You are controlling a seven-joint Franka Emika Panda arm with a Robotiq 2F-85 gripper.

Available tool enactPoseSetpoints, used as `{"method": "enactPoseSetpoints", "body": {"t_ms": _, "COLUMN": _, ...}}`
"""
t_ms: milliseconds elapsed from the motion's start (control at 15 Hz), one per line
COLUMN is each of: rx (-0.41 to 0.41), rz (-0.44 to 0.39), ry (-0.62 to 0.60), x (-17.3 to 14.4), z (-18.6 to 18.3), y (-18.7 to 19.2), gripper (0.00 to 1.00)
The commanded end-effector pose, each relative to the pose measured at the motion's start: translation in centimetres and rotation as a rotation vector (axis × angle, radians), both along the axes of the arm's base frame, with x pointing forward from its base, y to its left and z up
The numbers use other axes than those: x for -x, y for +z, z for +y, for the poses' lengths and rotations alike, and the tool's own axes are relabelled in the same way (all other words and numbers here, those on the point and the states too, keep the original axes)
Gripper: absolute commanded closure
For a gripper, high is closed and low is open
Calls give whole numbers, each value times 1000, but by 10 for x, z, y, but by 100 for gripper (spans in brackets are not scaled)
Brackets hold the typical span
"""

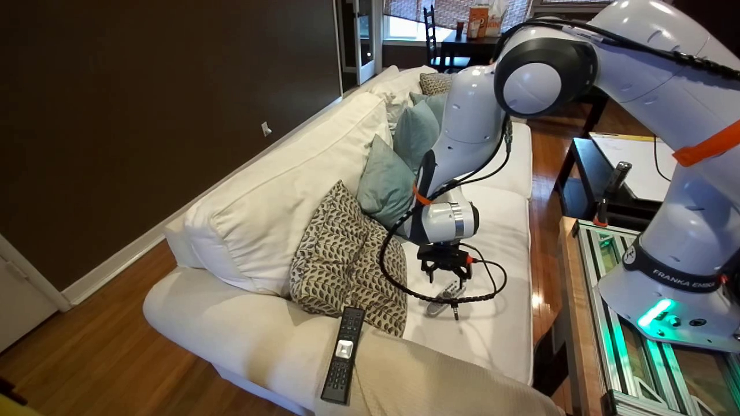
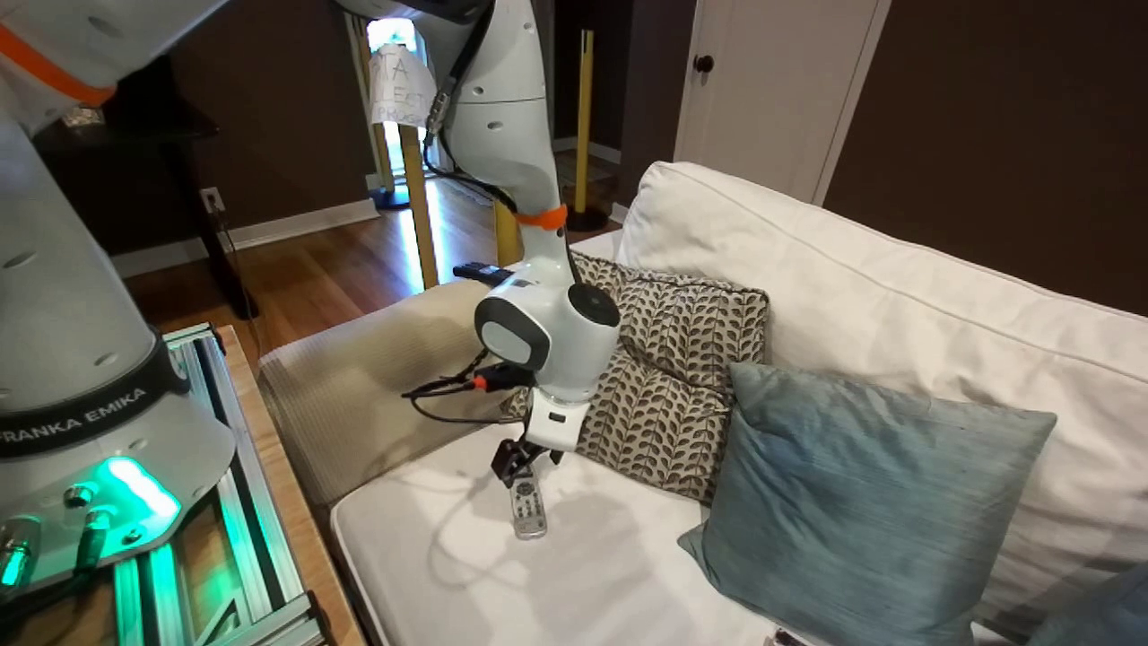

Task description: Put the grey remote upright, then put it on the armrest of the chair

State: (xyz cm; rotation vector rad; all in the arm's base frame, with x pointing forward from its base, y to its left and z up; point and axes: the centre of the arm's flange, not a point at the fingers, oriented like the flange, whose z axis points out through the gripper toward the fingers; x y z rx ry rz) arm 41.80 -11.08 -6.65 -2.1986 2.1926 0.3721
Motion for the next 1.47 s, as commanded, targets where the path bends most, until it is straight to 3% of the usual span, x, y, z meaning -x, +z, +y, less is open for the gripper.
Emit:
{"method": "enactPoseSetpoints", "body": {"t_ms": 0, "rx": 15, "rz": 3, "ry": 19, "x": -8, "z": 24, "y": -18, "gripper": 0}}
{"method": "enactPoseSetpoints", "body": {"t_ms": 400, "rx": 82, "rz": 0, "ry": -16, "x": -1, "z": 44, "y": -33, "gripper": 0}}
{"method": "enactPoseSetpoints", "body": {"t_ms": 867, "rx": 159, "rz": -15, "ry": -53, "x": 5, "z": 42, "y": -46, "gripper": 1}}
{"method": "enactPoseSetpoints", "body": {"t_ms": 933, "rx": 162, "rz": -14, "ry": -55, "x": 5, "z": 41, "y": -48, "gripper": 20}}
{"method": "enactPoseSetpoints", "body": {"t_ms": 1067, "rx": 174, "rz": -14, "ry": -62, "x": 5, "z": 40, "y": -50, "gripper": 31}}
{"method": "enactPoseSetpoints", "body": {"t_ms": 1400, "rx": 187, "rz": -22, "ry": -63, "x": 6, "z": 41, "y": -53, "gripper": 70}}
